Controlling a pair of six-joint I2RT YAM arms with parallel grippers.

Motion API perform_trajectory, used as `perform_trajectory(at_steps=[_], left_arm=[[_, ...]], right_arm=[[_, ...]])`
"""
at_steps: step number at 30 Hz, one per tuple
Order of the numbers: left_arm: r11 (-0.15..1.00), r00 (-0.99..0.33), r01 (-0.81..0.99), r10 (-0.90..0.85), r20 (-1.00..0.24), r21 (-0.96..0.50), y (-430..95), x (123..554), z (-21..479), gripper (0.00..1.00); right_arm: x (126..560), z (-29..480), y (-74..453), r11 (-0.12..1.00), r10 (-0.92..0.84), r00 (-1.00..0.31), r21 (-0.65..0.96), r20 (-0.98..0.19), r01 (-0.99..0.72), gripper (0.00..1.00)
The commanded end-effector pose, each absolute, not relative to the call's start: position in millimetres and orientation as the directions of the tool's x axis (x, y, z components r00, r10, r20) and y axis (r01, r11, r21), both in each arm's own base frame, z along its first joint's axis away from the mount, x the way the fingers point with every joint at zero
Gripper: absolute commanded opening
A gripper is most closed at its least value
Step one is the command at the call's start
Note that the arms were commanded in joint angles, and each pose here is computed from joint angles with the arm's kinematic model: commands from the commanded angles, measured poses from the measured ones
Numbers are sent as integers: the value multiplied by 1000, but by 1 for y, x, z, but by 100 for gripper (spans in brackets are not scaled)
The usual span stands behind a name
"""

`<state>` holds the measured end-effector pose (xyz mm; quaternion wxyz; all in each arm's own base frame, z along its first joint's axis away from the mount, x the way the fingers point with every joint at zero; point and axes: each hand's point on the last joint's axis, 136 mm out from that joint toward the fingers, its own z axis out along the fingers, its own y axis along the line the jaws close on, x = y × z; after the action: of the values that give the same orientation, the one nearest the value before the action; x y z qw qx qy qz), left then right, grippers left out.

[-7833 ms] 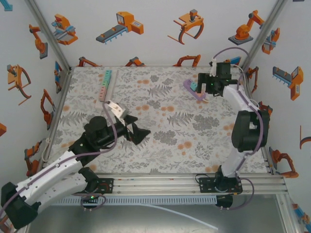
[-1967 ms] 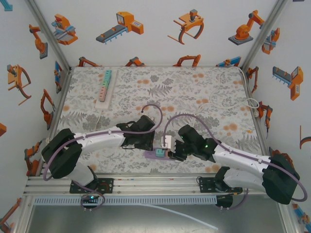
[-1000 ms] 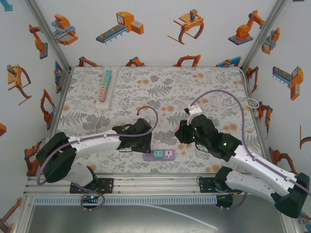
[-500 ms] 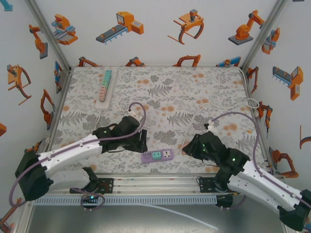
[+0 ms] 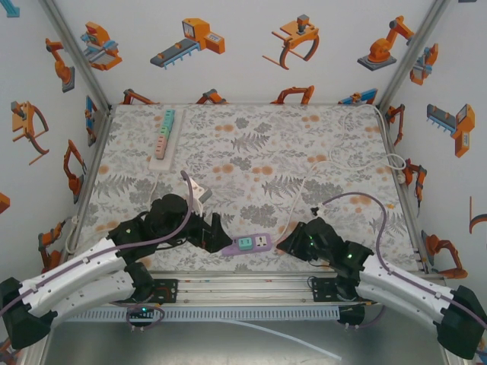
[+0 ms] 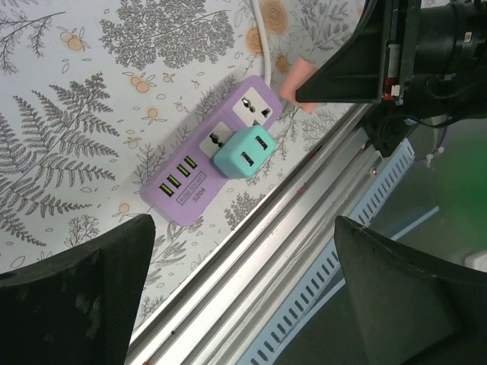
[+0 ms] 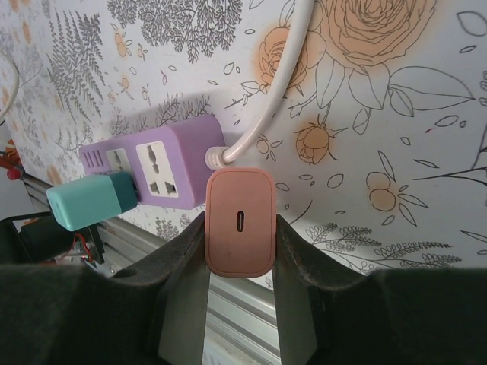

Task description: Pull the plug off the socket

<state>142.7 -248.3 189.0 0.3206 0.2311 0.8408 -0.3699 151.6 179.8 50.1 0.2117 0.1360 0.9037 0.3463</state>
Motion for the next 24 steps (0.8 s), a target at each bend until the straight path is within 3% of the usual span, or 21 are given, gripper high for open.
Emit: perform_trajectory(at_steps=[1, 9, 24], left_arm=[[628, -667, 630, 135, -733, -458, -246, 146, 192, 97], [652, -678, 612, 140, -722, -448, -244, 149, 184, 97], [721, -683, 548, 94, -724, -424, -228, 158, 177, 97]], right_arm=[[156, 56, 190, 678, 414, -870, 729, -269, 97, 26], [147, 38, 177, 714, 417, -876, 684, -243, 150, 50], [148, 49, 149, 786, 421, -846, 596, -327, 161, 56]])
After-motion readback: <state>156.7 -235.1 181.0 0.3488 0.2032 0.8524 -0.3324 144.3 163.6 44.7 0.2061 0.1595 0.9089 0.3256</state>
